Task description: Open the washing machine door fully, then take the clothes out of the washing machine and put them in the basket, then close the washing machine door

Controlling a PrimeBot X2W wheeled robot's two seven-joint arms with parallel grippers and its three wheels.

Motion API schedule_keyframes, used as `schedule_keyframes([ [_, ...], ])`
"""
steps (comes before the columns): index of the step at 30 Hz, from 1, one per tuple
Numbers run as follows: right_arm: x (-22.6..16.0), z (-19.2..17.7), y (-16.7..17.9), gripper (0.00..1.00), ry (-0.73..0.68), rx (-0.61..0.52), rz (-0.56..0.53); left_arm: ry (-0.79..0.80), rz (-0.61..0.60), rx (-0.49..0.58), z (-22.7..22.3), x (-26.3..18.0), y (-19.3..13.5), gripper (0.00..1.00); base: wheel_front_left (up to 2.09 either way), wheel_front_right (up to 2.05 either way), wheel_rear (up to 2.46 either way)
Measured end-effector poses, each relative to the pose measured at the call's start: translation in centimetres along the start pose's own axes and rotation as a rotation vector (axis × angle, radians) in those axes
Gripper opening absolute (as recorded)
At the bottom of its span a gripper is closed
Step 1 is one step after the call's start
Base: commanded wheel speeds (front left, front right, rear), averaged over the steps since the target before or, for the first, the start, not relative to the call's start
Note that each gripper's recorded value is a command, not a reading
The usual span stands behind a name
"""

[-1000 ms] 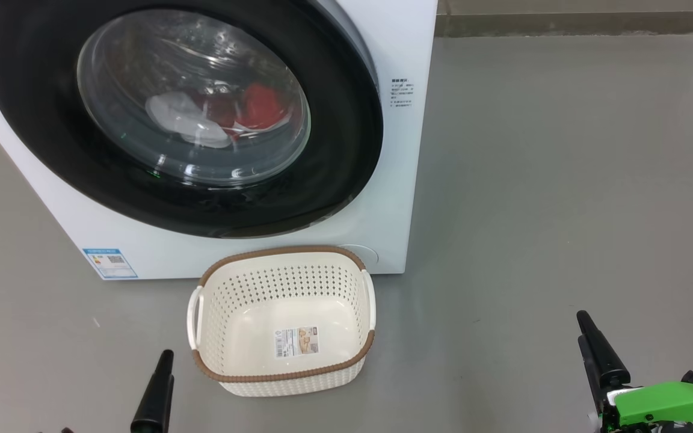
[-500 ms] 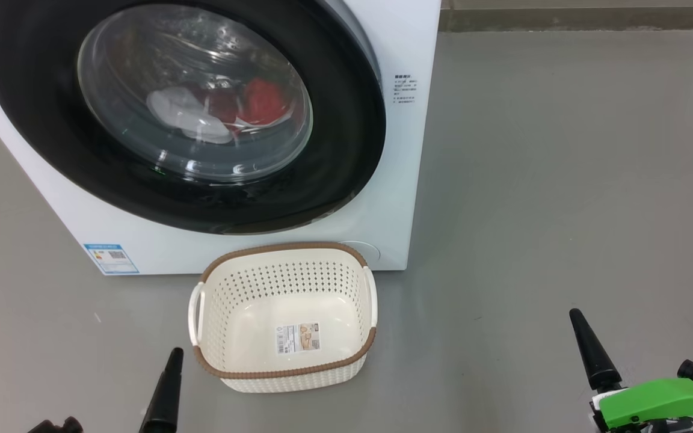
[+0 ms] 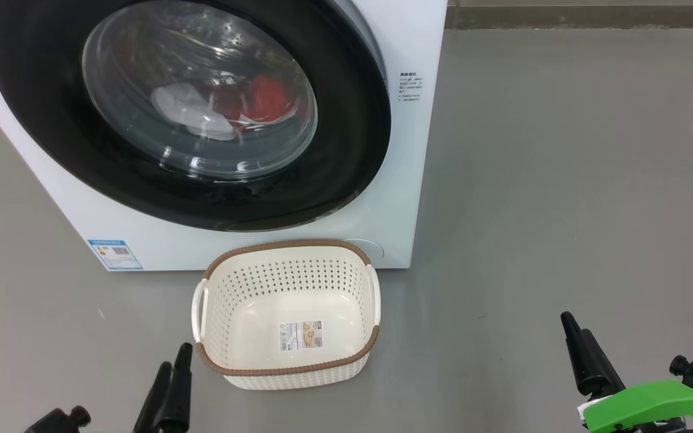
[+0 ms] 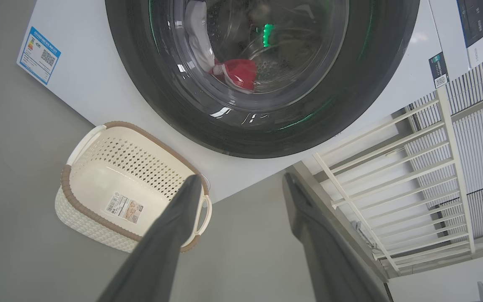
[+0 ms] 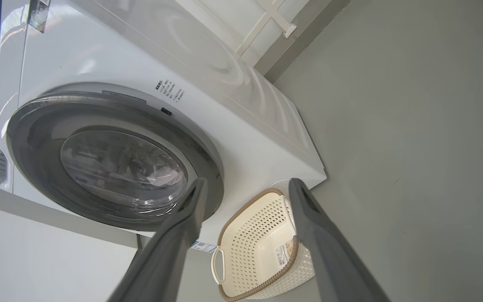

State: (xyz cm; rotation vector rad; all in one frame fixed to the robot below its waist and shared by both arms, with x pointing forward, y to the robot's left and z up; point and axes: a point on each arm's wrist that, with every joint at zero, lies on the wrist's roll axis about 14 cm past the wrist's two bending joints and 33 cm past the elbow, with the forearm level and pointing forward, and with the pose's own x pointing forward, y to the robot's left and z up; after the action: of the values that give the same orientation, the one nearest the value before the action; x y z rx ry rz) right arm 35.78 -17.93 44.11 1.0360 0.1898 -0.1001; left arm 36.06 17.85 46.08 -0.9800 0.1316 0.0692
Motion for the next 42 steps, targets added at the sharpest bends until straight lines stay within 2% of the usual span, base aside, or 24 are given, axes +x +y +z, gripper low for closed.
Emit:
schedule_keyframes([
  [42,0.0,0.4,2.1,1.00,-0.056,-0.467,0.098,-0.058,-0.088,0.518,0.3,-0.4,-2.0,1.00,0.00,0.00,0.00],
])
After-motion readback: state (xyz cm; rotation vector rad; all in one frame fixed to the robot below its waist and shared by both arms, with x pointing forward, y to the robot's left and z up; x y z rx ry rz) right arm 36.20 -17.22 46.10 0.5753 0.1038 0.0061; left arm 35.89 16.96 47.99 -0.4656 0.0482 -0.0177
